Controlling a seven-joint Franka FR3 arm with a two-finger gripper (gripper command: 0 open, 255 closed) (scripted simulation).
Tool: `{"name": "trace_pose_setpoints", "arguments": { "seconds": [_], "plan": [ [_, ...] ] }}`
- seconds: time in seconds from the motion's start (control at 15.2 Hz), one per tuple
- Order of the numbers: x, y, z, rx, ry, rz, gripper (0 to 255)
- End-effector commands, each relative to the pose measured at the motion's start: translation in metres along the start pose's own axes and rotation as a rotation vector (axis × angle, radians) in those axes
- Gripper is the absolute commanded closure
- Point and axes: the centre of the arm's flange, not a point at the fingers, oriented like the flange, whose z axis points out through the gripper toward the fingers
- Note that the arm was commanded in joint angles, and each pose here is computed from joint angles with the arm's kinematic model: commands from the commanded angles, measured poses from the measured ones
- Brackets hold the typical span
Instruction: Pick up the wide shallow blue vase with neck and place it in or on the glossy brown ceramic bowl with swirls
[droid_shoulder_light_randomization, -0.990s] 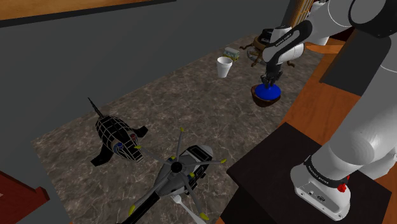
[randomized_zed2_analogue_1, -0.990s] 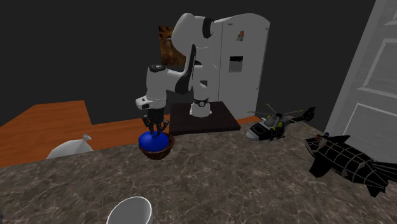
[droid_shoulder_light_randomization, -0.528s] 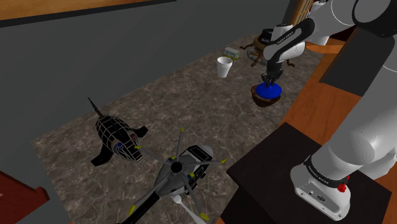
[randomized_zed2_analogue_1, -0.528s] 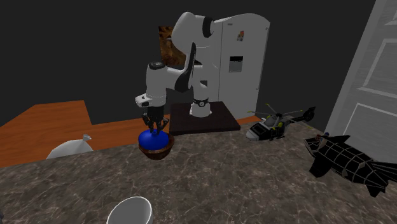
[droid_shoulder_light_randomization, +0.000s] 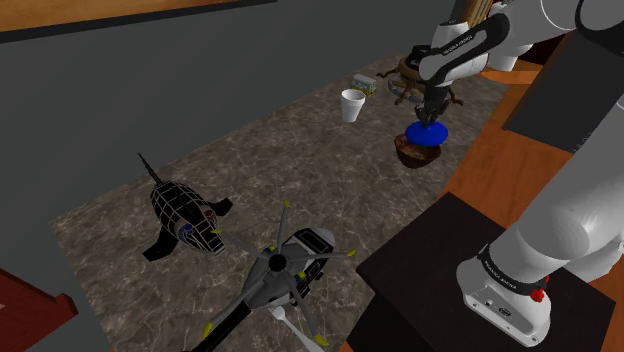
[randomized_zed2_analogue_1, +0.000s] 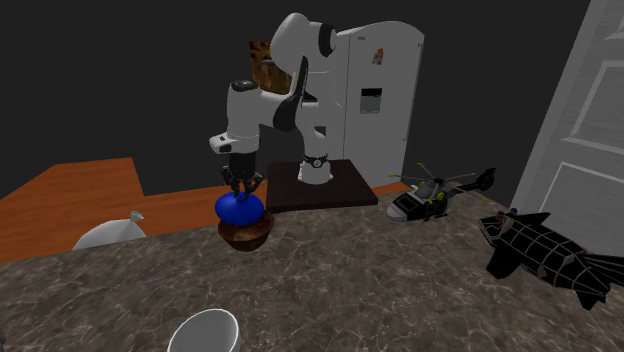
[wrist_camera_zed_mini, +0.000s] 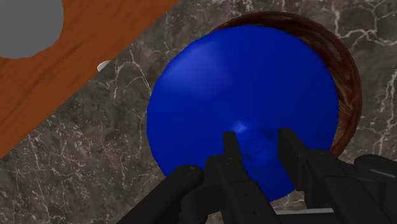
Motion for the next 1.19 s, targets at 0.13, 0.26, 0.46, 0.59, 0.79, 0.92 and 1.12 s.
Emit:
{"name": "trace_pose_setpoints", "arguments": {
  "seconds": [0.13, 0.26, 0.46, 0.59, 0.79, 0.92, 1.12],
  "plan": [
    [-0.001, 0.002, -0.021, 0.0, 0.0, 0.0, 255],
    [-0.001, 0.004, -0.031, 0.0, 0.0, 0.0, 255],
    [-0.002, 0.006, -0.045, 0.0, 0.0, 0.0, 255],
    [-0.004, 0.003, -0.071, 0.0, 0.0, 0.0, 255],
    [-0.005, -0.001, -0.087, 0.0, 0.0, 0.0, 255],
    [-0.005, -0.002, -0.076, 0.0, 0.0, 0.0, 255],
    [-0.004, -0.005, -0.061, 0.0, 0.0, 0.0, 255]
  ]
}}
